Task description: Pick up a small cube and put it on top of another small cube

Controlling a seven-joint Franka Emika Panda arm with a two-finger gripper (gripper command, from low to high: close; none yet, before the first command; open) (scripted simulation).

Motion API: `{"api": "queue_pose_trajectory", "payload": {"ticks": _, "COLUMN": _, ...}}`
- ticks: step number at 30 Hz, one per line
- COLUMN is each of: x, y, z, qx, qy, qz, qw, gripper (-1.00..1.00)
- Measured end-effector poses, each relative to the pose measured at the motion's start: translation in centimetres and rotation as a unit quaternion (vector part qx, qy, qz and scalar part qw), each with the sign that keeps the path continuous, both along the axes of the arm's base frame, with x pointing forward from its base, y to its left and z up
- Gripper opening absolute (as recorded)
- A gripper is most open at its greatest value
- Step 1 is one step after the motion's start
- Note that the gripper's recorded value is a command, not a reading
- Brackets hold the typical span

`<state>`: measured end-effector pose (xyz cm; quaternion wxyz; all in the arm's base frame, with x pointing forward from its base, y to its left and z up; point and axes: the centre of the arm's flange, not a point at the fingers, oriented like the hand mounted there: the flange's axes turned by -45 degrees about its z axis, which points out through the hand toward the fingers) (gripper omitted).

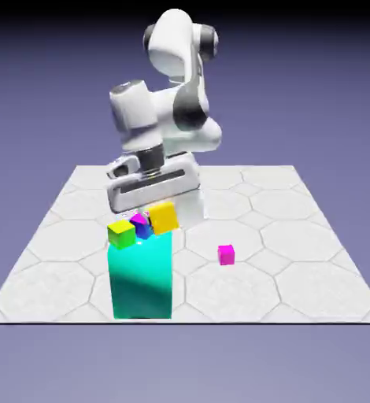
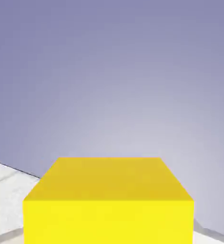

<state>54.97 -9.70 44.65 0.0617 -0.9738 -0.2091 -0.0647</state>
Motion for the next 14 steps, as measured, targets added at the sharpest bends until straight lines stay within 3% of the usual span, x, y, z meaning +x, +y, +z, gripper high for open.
{"api": "queue_pose_trajectory", "payload": {"ticks": 7, "x": -4.3, "y": -5.5, "z": 1.9, "qx": -0.107, "qy": 0.090, "qz": 0.116, "qw": 0.983, "gripper": -1.00}}
{"api": "queue_pose_trajectory", "payload": {"ticks": 11, "x": -4.7, "y": -5.7, "z": -4.9, "qx": -0.107, "qy": 0.090, "qz": 0.117, "qw": 0.983, "gripper": -1.00}}
{"api": "queue_pose_trajectory", "payload": {"ticks": 12, "x": -4.8, "y": -6.0, "z": -5.0, "qx": -0.107, "qy": 0.090, "qz": 0.115, "qw": 0.984, "gripper": 1.00}}
{"api": "queue_pose_trajectory", "payload": {"ticks": 14, "x": -4.8, "y": -6.1, "z": -5.0, "qx": -0.108, "qy": 0.090, "qz": 0.113, "qw": 0.984, "gripper": 1.00}}
